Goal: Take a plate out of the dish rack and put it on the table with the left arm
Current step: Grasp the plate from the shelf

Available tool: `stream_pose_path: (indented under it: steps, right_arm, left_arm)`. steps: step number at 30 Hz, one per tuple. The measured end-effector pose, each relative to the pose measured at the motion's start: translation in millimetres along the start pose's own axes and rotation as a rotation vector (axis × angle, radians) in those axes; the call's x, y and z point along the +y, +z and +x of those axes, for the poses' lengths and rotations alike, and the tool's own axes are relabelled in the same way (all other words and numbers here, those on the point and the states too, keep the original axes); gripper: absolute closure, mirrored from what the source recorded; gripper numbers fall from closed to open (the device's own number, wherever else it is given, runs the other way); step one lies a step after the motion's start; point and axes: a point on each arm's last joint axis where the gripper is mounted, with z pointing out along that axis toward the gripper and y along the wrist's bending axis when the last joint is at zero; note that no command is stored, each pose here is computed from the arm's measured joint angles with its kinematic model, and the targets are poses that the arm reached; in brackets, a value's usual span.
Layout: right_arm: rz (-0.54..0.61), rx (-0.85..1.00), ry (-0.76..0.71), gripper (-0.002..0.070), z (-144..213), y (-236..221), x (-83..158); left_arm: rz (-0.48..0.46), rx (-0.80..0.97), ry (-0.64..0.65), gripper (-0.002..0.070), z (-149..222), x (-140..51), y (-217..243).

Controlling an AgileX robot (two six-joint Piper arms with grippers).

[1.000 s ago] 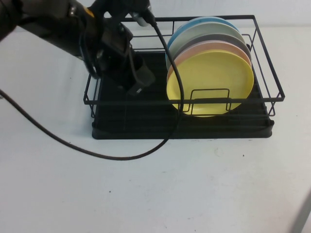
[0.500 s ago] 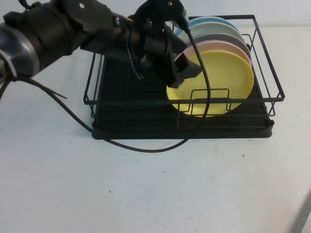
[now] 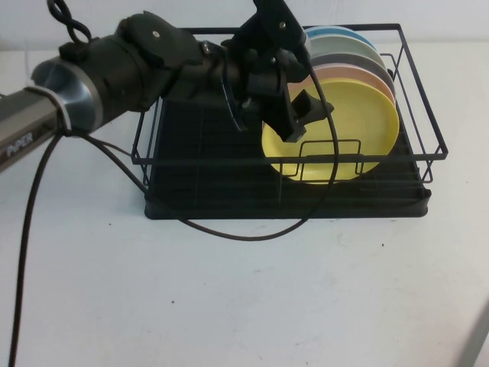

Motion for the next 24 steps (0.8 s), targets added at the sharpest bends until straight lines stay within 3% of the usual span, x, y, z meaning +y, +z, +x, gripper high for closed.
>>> stream_pose_path:
  steps: [8,18,21,24]
  right_arm:
    - [0.000,0.000,0.000,0.0694,0.0,0.0,0.0]
    - [0.000,0.000,0.000,0.0694,0.0,0.0,0.0]
    - [0.000,0.000,0.000,0.0694,0.0,0.0,0.0]
    - [0.000,0.000,0.000,0.0694,0.0,0.0,0.0]
  left_arm:
    - [-0.071,0.013,0.003,0.0202,15.6,6.6,17.4]
    - [-0.066,0.022,-0.051,0.0210,35.7,3.3,41.4]
    - [-0.089,0.022,-0.063,0.0292,37.1,5.3,42.6]
    - [-0.117,0.023,-0.066,0.0473,36.5,7.9,41.5]
